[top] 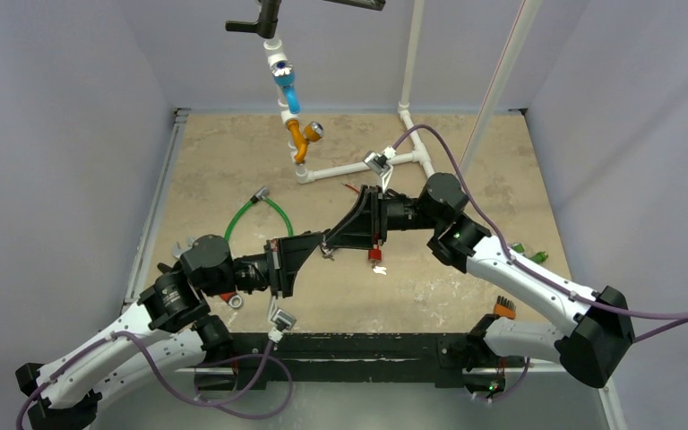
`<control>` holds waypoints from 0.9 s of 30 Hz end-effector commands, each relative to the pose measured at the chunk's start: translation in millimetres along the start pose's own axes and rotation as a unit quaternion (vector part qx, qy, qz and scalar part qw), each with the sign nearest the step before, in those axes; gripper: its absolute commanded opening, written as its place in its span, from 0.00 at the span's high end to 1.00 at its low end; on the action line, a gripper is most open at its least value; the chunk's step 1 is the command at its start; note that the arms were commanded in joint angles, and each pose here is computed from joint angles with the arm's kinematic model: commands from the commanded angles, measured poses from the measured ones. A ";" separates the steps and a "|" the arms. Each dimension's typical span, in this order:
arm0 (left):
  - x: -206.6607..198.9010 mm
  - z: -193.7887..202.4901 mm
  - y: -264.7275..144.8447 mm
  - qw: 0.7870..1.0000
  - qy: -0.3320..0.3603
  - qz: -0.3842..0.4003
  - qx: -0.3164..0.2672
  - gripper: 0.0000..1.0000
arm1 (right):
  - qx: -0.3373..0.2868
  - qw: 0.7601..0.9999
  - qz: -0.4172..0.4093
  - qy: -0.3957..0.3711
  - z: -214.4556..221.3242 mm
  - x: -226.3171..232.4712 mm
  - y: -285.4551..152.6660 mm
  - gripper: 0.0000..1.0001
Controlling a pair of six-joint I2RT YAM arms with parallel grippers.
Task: Unlock with the key
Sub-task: Pick up the key from the center of the board.
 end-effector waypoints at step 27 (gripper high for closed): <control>38.0 54.5 -26.2 0.965 -0.209 -0.055 0.149 0.07 | 0.027 0.998 0.048 -0.028 5.2 -13.5 -11.5 1.00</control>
Point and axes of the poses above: each gripper's point midway between its finger pads, its own y axis out along the fingers, its own x axis along the line the jaws close on, z = x × y, the point moved 2 cm from there along -y, back along the fingers, and after that the axes turned 15 degrees about -y, right-handed, at the moved point
